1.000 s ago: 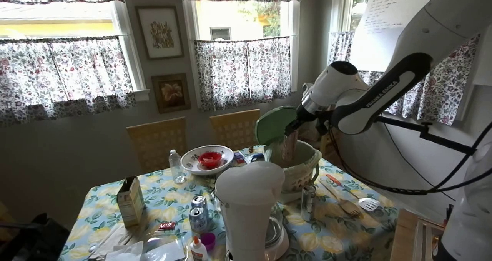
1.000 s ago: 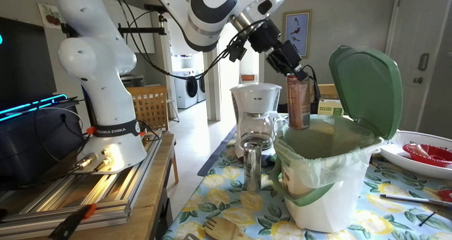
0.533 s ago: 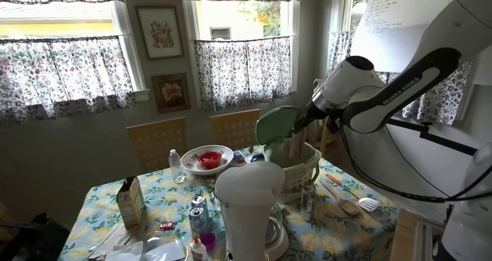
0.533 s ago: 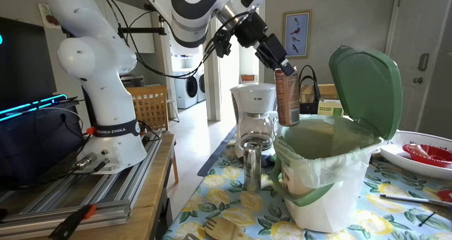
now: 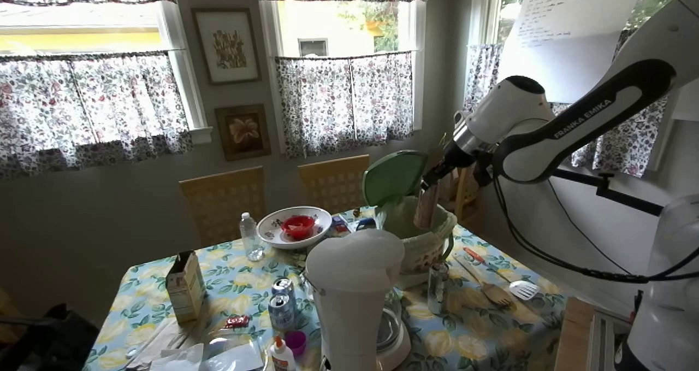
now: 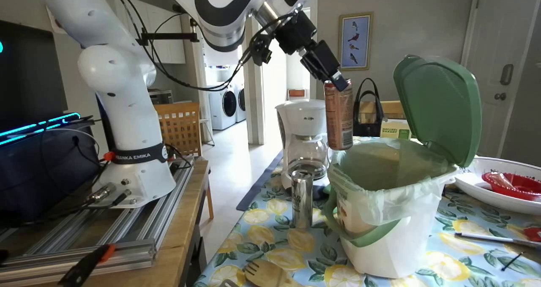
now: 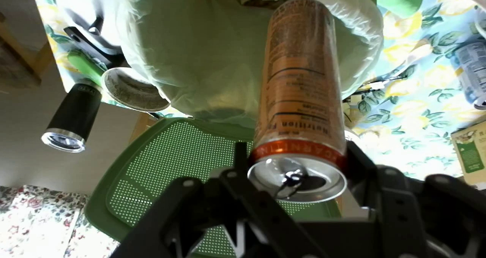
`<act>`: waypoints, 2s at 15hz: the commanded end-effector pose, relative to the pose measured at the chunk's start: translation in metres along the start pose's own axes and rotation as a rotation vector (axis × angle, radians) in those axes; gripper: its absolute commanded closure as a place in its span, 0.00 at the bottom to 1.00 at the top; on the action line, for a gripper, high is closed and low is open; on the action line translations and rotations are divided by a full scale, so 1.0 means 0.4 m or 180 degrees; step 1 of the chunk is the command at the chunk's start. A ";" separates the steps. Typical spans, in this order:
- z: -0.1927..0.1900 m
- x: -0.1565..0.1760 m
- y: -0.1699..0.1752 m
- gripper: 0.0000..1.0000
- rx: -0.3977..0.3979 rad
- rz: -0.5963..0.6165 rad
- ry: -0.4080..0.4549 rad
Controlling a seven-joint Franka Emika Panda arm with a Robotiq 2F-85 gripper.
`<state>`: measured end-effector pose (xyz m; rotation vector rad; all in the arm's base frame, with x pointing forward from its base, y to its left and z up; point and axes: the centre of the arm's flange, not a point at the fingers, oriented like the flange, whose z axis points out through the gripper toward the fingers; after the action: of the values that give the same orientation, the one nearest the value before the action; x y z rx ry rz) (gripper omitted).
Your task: Pick the can out of the trash can, place it in front of the trash can and close the trash can
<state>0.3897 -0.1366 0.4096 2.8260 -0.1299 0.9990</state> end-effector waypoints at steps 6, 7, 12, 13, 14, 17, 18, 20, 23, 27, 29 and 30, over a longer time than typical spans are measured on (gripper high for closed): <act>-0.076 -0.089 0.061 0.63 -0.0079 0.0278 -0.0406; -0.070 -0.095 0.062 0.63 -0.0076 0.0273 -0.0458; -0.012 -0.135 0.051 0.63 -0.0075 0.0217 -0.0701; 0.003 -0.141 0.051 0.63 -0.0072 0.0202 -0.0725; 0.018 -0.148 0.051 0.63 -0.0091 0.0175 -0.0741; 0.057 -0.171 0.052 0.63 -0.0109 0.0080 -0.0844; 0.069 -0.179 0.053 0.63 -0.0112 0.0048 -0.0871; 0.091 -0.192 0.054 0.63 -0.0101 -0.0006 -0.0910; 0.122 -0.210 0.055 0.63 -0.0096 -0.0087 -0.0876; 0.159 -0.232 0.061 0.63 -0.0062 -0.0120 -0.0786; 0.167 -0.239 0.058 0.63 -0.0008 -0.0098 -0.0768; 0.171 -0.243 0.056 0.63 0.0016 -0.0103 -0.0769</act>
<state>0.3718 -0.1762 0.3190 2.9229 -0.1484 0.6260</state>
